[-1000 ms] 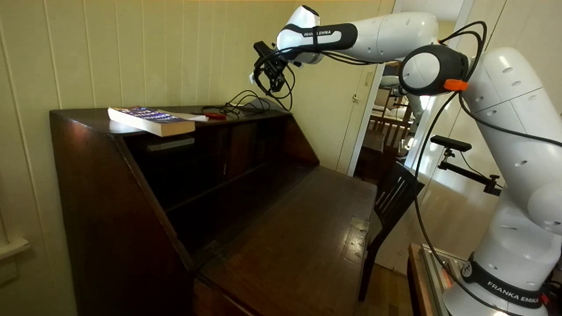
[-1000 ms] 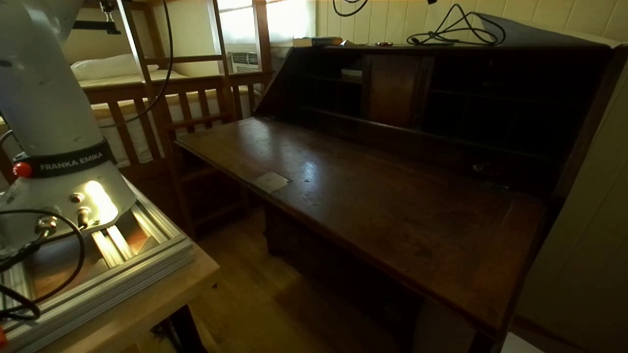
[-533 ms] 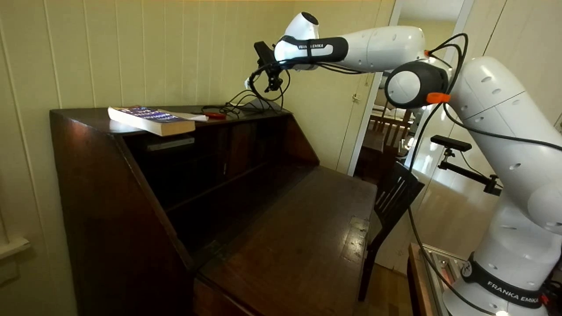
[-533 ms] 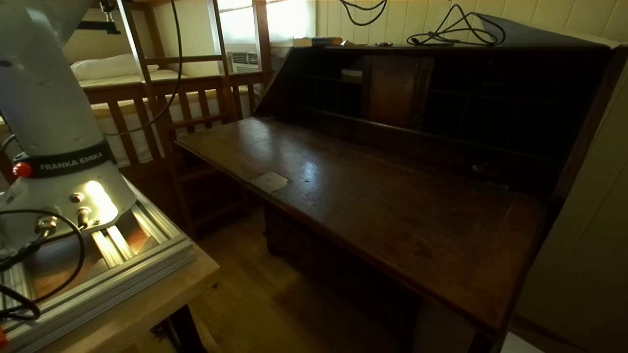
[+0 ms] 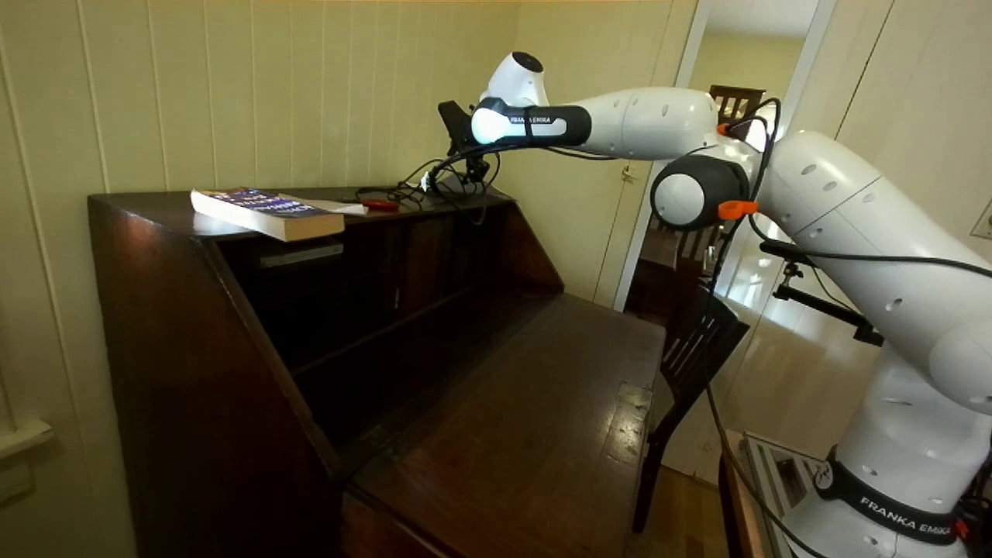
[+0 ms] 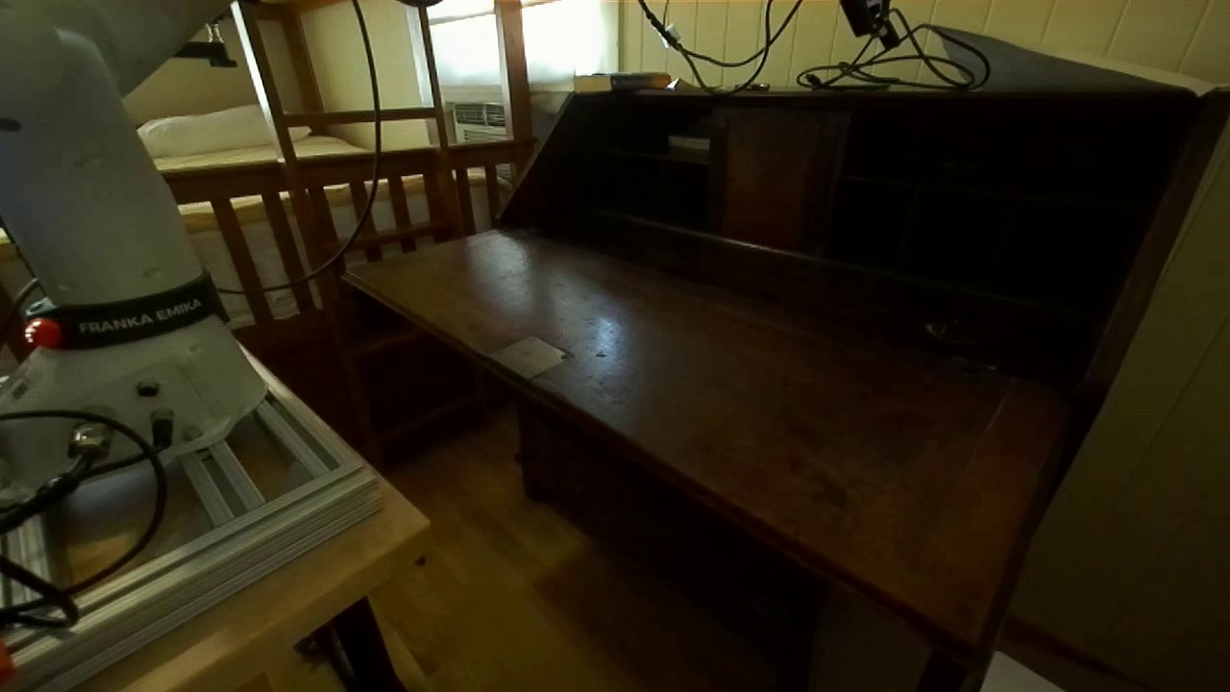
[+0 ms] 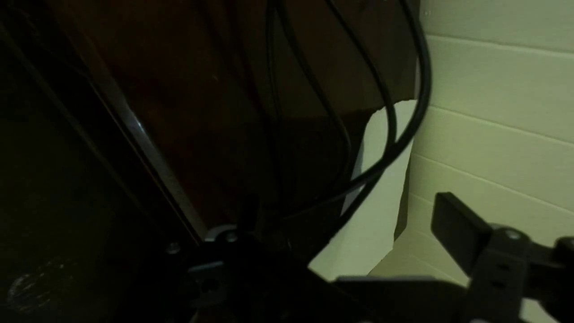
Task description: Put the black cable on the desktop.
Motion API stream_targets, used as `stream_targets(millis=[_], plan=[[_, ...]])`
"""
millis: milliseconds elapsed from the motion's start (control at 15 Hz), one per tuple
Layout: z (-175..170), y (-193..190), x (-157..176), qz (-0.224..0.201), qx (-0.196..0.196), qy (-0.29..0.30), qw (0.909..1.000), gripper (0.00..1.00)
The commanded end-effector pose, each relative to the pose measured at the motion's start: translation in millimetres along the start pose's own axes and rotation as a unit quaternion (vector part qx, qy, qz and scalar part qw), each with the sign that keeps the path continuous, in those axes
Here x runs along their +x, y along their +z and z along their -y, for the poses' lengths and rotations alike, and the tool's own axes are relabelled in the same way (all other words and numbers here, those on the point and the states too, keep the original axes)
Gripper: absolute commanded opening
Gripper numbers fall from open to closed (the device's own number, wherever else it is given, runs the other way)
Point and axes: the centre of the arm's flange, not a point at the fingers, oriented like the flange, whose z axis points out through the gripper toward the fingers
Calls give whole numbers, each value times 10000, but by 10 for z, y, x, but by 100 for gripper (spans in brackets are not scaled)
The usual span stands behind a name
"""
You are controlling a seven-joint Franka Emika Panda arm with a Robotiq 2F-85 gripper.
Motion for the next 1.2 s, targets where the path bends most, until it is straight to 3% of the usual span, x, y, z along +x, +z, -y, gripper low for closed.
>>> stream_targets(millis=[0,600,733,933,1133], plan=[[515,296,-11,-46,-112,129,9998,69],[492,222,-97,-19,-468,-28,9989,5],[487,238,-111,-18,-544,-16,9985,0],[473,194,-124,-15,-605,7,9982,1],[497,-259,-212,294,-413,-217,9985,1]])
